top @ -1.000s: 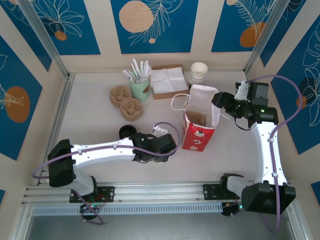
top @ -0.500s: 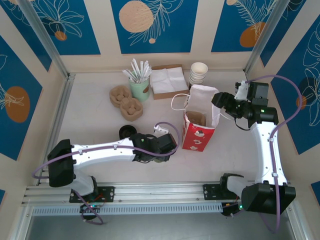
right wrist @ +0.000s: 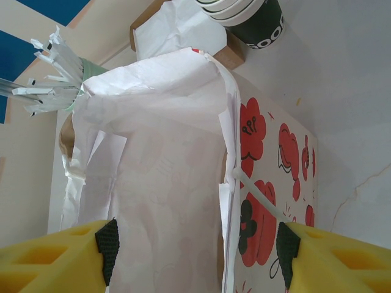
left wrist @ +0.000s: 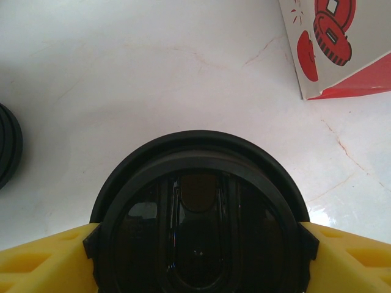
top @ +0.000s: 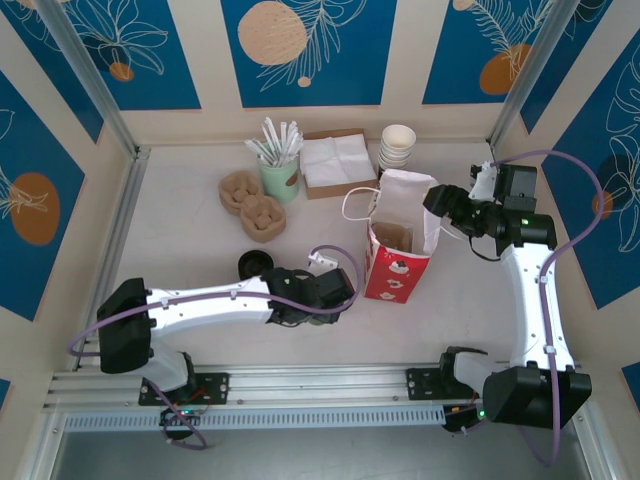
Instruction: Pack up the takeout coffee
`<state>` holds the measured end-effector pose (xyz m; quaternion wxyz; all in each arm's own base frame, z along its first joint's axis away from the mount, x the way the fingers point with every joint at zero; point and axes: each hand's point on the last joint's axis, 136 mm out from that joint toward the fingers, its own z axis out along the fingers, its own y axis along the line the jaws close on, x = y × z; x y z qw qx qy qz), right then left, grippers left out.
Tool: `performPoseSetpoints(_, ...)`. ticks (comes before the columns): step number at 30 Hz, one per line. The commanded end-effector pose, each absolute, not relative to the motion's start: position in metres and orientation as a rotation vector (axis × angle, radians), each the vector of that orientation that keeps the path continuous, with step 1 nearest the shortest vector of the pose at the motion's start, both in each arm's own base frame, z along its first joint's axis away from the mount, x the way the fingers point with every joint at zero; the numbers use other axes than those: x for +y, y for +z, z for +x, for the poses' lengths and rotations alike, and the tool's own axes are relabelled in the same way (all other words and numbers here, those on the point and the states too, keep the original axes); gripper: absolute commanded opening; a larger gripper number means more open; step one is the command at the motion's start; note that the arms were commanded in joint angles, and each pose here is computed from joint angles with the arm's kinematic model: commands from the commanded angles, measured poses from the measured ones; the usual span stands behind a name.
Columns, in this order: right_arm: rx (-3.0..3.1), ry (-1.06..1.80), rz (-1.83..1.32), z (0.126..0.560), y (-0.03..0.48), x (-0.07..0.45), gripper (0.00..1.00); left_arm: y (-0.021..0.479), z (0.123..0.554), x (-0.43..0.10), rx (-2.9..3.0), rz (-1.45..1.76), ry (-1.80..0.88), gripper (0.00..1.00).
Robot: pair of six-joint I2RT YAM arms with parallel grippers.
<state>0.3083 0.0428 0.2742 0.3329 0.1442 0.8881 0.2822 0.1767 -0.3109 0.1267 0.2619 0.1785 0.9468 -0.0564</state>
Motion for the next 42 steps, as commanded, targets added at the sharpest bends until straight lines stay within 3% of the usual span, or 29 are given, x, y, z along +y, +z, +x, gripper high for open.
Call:
performPoseSetpoints(1,2.322,0.729,0.375,0.304,0.276,0.044,0.71,0.093,0.164,-0.296,2.679,0.527,-0.042,0.78)
performPoseSetpoints(6,2.323,0.723,0.372,0.304,0.277,0.043,0.71,0.085,0.158,-0.295,2.715,0.55,-0.029,0.78)
performPoseSetpoints(10,2.322,0.717,0.372,0.303,0.279,0.042,0.71,0.083,0.156,-0.294,2.73,0.546,-0.039,0.83)
performPoseSetpoints(21,2.315,0.708,0.362,0.302,0.286,0.042,0.71,0.083,0.155,-0.295,2.728,0.563,-0.047,0.7)
performPoseSetpoints(28,2.309,0.692,0.348,0.301,0.294,0.041,0.71,0.089,0.157,-0.3,2.7,0.582,-0.093,0.68)
performPoseSetpoints(42,2.247,0.652,0.17,0.327,0.331,0.038,0.72,0.155,0.18,-0.3,2.508,0.563,-0.186,0.65)
